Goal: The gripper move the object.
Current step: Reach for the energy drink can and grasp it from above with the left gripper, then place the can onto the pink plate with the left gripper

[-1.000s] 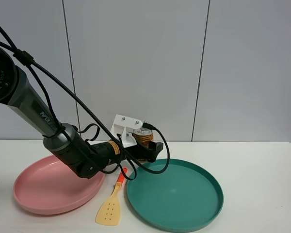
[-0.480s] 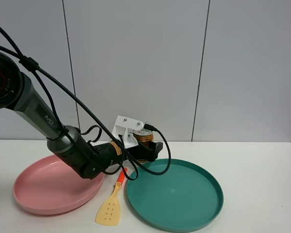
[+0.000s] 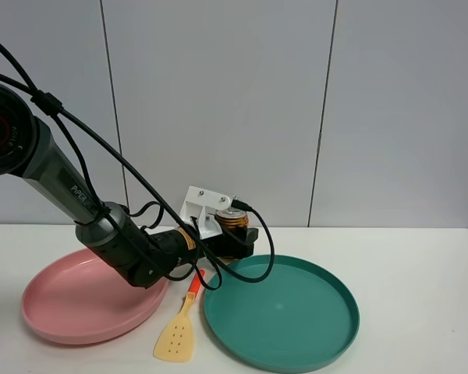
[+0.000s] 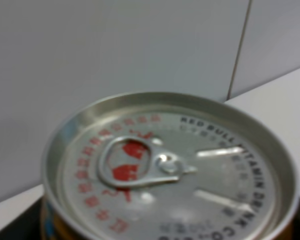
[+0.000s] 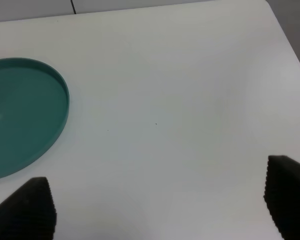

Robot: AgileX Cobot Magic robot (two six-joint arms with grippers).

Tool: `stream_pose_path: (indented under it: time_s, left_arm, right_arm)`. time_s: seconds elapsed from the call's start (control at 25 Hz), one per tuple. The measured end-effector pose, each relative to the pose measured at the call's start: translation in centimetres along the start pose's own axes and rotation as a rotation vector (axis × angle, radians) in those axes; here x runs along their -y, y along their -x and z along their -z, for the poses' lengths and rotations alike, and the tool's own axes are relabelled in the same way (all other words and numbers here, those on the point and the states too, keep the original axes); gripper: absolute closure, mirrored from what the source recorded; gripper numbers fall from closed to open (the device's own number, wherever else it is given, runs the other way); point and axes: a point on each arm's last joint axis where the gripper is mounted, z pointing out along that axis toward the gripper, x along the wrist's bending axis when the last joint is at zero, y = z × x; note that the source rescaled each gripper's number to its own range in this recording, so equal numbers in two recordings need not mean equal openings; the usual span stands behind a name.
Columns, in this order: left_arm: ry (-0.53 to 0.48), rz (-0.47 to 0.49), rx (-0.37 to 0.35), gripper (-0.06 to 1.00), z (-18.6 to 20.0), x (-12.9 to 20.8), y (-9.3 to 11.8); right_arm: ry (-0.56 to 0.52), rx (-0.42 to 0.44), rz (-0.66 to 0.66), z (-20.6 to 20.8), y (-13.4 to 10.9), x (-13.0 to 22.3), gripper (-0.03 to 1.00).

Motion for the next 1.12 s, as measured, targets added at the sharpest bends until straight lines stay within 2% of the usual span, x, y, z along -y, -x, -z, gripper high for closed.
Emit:
stream_pose_path:
  time_s: [0.04,0.08,0.72,0.92,1.12]
  left_arm:
    - [-0.002,-0.003,0.002,0.88,0.0,0.0,0.0]
    - [-0.002,-0.007,0.004,0.89,0.0,0.0,0.0]
    - [-0.021,-0.019,0.013,0.9,0.0,-0.2,0.2]
    - [-0.078,-0.042,0.017,0.94,-0.1,-1.4,0.4]
    - [-0.072,-0.002,0.023,0.94,0.0,-3.0,0.6]
  right_arm:
    - [0.0,0.0,0.0,0.0,0.0,0.0,-0.03]
    - [0.0,0.0,0.0,0.0,0.0,0.0,-0.03]
    - [0.0,0.0,0.0,0.0,0.0,0.0,-0.03]
    - [0.0,0.0,0.0,0.0,0.0,0.0,-0.03]
    - [0.0,0.0,0.0,0.0,0.0,0.0,-0.03]
